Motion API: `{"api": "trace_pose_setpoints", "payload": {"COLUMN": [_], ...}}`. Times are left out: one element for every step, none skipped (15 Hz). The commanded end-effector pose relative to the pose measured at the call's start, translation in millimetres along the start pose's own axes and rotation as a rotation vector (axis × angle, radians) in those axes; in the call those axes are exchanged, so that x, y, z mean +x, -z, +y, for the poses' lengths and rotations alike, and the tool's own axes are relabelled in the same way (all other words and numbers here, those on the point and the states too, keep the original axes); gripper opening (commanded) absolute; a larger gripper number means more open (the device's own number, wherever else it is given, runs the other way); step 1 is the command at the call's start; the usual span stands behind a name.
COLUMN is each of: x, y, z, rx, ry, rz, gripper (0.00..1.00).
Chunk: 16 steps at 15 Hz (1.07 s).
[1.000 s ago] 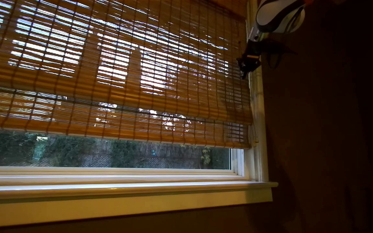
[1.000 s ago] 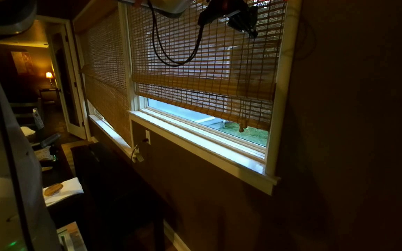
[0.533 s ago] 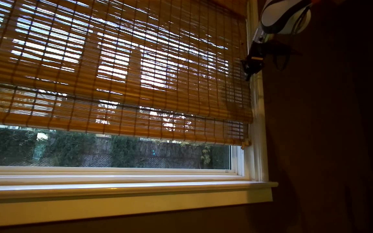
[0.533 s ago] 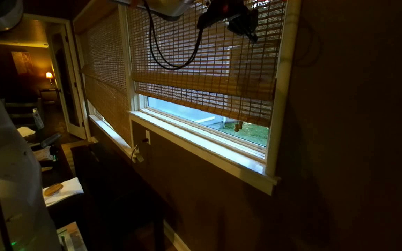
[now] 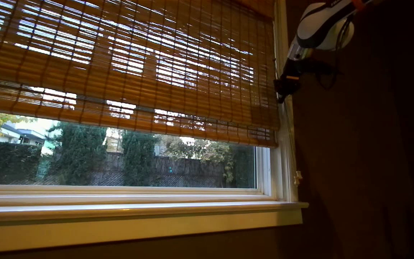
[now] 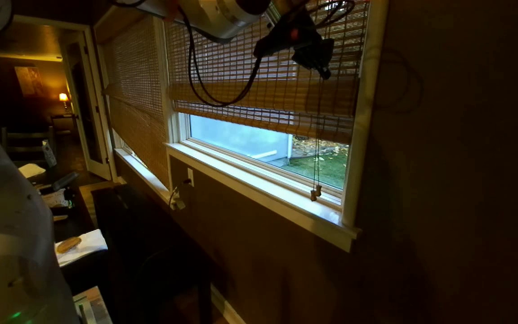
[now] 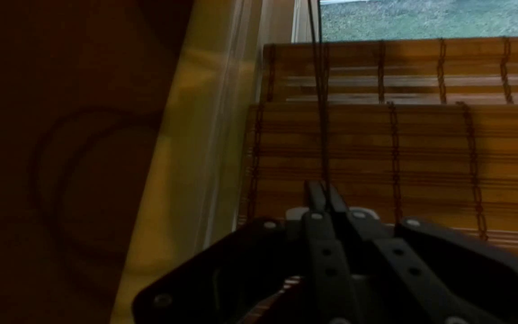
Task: Pull the blind pull cord
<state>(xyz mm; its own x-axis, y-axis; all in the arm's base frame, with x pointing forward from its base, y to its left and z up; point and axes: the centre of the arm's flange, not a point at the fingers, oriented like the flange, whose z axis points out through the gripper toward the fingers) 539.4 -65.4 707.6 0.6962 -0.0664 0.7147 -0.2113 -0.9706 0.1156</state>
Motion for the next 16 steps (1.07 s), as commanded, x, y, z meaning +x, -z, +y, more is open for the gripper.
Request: {"api": "trace_pose_setpoints", "payload": {"x": [-71,-77,-83,-88,-93,-99,-104,-110,-115,-120,-125,-130,-135,-139,-143,-147], "y": [-39,-40,-42,-43,-45,-47,-49,-51,-53,-54,-56,-58,-60,-63,-65,-67], "z": [4,5,6,9,11,14,16,17,18,19,20,20,19,19,20,20], "rx": [0.012,0.005,-0.004,-0.010,-0.014,-0.010,0.002,0.005,0.008,0.012,0.020,0.030,0.039,0.041,0.040,0.047], "ry": [0.007,0.007,0.006,0.003,-0.002,-0.009,-0.012,-0.014,-0.019,-0.022,-0.027,-0.030,-0.035,-0.038,-0.042,-0.048], "rz": [-0.161,-0.172,-0.181,-0.190,-0.200,-0.210,-0.219,-0.229,-0.237,-0.245,-0.254,-0.261,-0.270,-0.278,-0.285,-0.290], "gripper": [0.00,0.00,0.00,0.00,0.00,0.00,0.00,0.00,0.00,0.00,0.00,0.00,0.00,0.00,0.00,0.00]}}
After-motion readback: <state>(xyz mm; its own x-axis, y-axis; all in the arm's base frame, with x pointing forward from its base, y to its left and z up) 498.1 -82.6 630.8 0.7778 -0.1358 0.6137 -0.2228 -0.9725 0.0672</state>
